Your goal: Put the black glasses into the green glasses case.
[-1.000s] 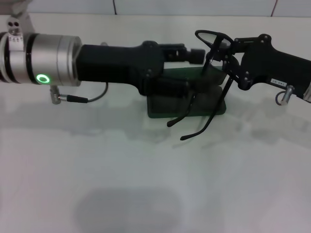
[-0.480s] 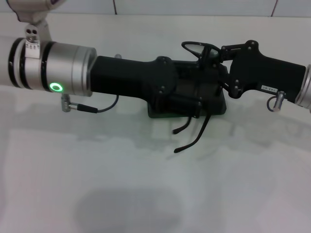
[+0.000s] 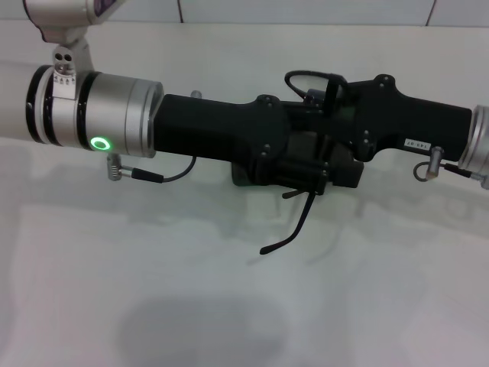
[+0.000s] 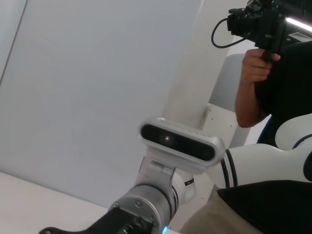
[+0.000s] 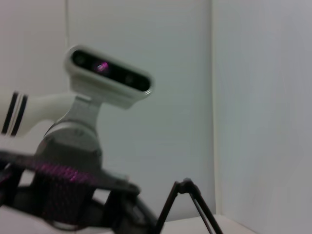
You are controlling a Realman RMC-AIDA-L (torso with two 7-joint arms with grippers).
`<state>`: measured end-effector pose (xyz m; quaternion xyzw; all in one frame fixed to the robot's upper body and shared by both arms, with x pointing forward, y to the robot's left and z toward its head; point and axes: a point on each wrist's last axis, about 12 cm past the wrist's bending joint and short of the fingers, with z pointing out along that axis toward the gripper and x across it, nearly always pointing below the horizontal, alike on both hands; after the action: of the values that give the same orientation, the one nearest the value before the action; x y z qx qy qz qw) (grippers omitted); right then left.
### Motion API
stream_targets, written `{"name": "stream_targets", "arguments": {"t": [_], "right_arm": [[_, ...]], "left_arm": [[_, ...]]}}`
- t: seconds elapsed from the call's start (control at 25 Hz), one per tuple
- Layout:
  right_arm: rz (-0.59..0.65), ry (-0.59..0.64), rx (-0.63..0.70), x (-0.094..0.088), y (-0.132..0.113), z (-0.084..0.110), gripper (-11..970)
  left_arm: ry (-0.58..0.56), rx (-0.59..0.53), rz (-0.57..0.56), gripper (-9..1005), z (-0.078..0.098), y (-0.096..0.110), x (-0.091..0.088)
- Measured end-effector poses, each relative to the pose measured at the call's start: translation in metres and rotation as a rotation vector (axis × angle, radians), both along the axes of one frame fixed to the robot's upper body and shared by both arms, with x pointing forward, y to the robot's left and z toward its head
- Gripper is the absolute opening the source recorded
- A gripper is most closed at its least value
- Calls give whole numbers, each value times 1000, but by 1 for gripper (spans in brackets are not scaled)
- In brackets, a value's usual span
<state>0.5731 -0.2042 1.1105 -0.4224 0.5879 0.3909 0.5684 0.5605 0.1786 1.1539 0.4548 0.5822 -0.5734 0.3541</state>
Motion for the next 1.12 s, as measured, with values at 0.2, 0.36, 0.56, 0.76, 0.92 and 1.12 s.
{"name": "stream_targets", "arguments": {"t": [0.2,0.36,0.56,0.76,0.92,1.12], "right_arm": [[-13,86,37,5,-1,4,107],[-20,135,56,8,-1,7,107],[-11,171,69,8,-1,8,107],[35,200,70,3,0,9,107],[50,216,55,1,0,7,107],[43,224,41,1,-2,4,107]], "left_arm": [[0,-8,-4,826,0,0,-1],[0,-7,-4,826,-1,0,-2],[1,-5,-4,825,-2,1,-3],[-4,-2,-8,825,-4,0,-4],[-9,-2,-9,826,-4,0,-4],[-11,1,-9,826,-3,0,-3]]}}
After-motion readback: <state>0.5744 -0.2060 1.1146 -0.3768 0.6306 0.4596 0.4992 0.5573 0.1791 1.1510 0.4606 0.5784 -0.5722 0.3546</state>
